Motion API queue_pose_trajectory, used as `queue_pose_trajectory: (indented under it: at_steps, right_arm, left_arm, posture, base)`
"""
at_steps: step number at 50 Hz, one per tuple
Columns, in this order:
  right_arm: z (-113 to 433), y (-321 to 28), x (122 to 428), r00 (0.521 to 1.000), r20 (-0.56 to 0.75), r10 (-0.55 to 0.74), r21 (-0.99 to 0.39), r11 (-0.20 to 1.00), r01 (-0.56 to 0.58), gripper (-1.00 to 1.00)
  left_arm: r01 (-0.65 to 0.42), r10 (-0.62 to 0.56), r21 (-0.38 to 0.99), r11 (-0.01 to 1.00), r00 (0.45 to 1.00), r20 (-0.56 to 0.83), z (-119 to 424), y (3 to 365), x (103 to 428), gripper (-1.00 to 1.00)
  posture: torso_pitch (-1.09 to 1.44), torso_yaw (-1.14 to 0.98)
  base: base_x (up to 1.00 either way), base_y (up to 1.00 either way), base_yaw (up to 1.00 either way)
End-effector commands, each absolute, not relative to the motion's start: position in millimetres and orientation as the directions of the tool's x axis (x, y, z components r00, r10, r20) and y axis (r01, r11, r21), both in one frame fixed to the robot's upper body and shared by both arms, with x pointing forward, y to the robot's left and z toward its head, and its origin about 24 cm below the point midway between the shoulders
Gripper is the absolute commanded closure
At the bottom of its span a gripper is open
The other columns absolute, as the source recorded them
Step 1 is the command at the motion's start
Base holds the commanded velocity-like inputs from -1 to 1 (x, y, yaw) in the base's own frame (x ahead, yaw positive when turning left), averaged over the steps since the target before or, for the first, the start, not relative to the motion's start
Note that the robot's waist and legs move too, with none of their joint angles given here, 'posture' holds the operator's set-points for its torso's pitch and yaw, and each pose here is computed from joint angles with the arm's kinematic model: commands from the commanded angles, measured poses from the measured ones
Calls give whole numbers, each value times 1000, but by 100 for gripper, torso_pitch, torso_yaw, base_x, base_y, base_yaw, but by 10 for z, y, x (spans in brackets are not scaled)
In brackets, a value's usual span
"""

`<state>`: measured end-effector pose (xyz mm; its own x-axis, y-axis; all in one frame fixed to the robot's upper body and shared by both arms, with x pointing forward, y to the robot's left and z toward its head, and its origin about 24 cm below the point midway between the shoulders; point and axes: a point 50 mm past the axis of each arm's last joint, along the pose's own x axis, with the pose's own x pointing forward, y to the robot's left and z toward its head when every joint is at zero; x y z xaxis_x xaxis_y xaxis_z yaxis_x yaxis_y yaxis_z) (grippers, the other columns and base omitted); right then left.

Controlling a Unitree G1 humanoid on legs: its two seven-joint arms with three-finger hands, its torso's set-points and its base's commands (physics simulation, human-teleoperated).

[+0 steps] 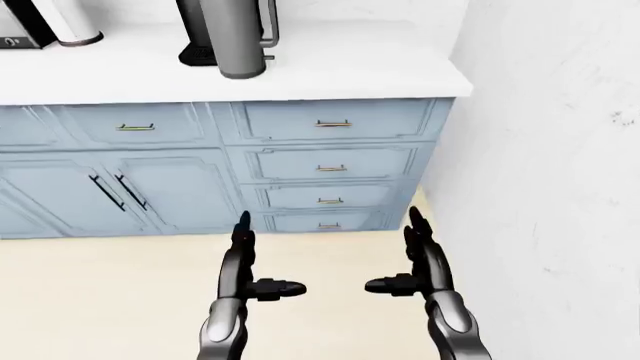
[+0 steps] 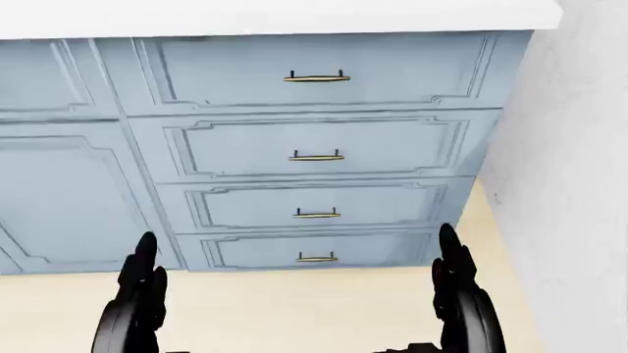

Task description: Close the lid of the electric kettle.

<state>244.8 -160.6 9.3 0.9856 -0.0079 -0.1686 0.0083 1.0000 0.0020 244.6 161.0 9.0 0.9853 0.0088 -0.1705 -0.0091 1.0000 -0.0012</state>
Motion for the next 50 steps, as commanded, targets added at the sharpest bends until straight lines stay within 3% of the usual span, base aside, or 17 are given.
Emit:
queue_pose_trajectory:
  at_steps: [1, 35, 50]
  right_arm:
    - [405, -1602, 2547, 1000, 3, 0, 5, 1000, 0, -100]
    - [490, -1636, 2546, 1000, 16, -20, 22, 1000, 19, -100]
    - [932, -1770, 2531, 996, 78, -50, 44, 998, 46, -100]
  left_arm:
    - [-1, 1, 0, 1000, 1000, -1, 428, 1602, 2530, -100]
    - [-13, 13, 3, 1000, 1000, 6, 410, 1632, 2548, -100]
    - [-54, 59, -56, 997, 994, 87, 990, 1761, 2562, -100]
  posture:
    - [0, 0]
    - [0, 0]
    - [0, 0]
  base:
    - [0, 0, 0]
    - [0, 0, 0]
    - [0, 0, 0]
